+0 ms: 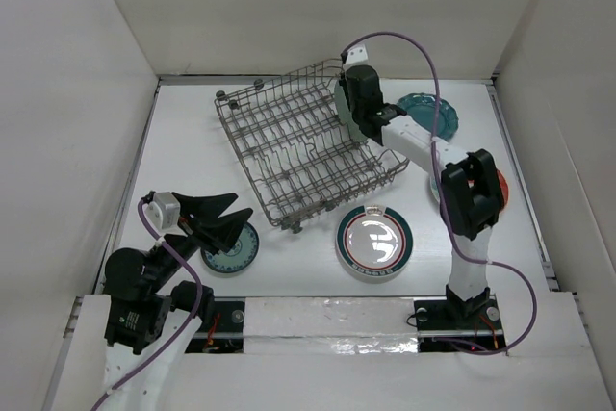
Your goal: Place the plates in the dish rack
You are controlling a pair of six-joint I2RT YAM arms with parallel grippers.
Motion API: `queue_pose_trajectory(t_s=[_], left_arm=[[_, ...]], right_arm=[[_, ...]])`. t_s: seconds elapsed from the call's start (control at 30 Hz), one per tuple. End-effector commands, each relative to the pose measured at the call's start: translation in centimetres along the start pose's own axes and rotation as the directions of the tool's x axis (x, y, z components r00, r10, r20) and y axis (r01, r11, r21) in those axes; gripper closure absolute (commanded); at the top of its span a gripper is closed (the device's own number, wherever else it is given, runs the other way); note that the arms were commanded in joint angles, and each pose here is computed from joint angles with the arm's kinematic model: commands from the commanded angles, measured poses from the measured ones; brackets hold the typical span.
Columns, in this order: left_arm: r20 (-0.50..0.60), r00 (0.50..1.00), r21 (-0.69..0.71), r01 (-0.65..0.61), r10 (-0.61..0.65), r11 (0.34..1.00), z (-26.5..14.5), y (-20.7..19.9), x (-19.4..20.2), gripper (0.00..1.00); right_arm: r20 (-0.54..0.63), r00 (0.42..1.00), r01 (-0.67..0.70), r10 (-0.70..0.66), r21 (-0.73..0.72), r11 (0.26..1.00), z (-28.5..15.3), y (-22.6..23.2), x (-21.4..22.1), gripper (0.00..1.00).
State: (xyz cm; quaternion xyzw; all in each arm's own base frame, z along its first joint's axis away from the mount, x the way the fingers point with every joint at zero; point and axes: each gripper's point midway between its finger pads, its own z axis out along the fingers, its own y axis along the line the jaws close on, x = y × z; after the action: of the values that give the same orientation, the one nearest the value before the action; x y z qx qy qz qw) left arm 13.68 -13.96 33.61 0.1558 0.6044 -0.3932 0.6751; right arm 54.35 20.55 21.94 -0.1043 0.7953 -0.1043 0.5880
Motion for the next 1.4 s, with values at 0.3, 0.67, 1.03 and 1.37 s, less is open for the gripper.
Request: queue_pose_trajectory(t_s=[0.3, 0.67, 1.03, 1.37], left_arm=[[0.024, 0.999, 0.024, -0.032, 0.032, 0.999, 0.1, -0.3, -0.4, 0.53], [0.056, 0.997, 0.036, -0.049, 0.047, 0.998, -0.7, -1.0, -1.0, 0.9], [0.01, 1.0, 0.02, 0.018, -0.018, 1.0, -1.5, -1.2, 0.0, 0.96], [-0.028, 0.99, 0.0, 0.137, -0.137, 0.991, -2.4, -1.7, 0.9, 0.44]], right_arm=[[0.118, 0.892, -0.408, 0.436, -0.203, 0.89, -4.3, -4.1, -8.3, 0.37], [0.096, 0.757, -0.491, 0.647, -0.57, 0.659, -19.4, 1.4, -11.6, 0.99], [-0.341, 0.733, -0.628, 0.589, -0.672, 0.393, -35.8, 17.4, 2.3, 0.88], [-0.537, 0.613, -0.786, 0.579, -0.492, 0.375, -38.8, 26.7, 10.9, 0.31]])
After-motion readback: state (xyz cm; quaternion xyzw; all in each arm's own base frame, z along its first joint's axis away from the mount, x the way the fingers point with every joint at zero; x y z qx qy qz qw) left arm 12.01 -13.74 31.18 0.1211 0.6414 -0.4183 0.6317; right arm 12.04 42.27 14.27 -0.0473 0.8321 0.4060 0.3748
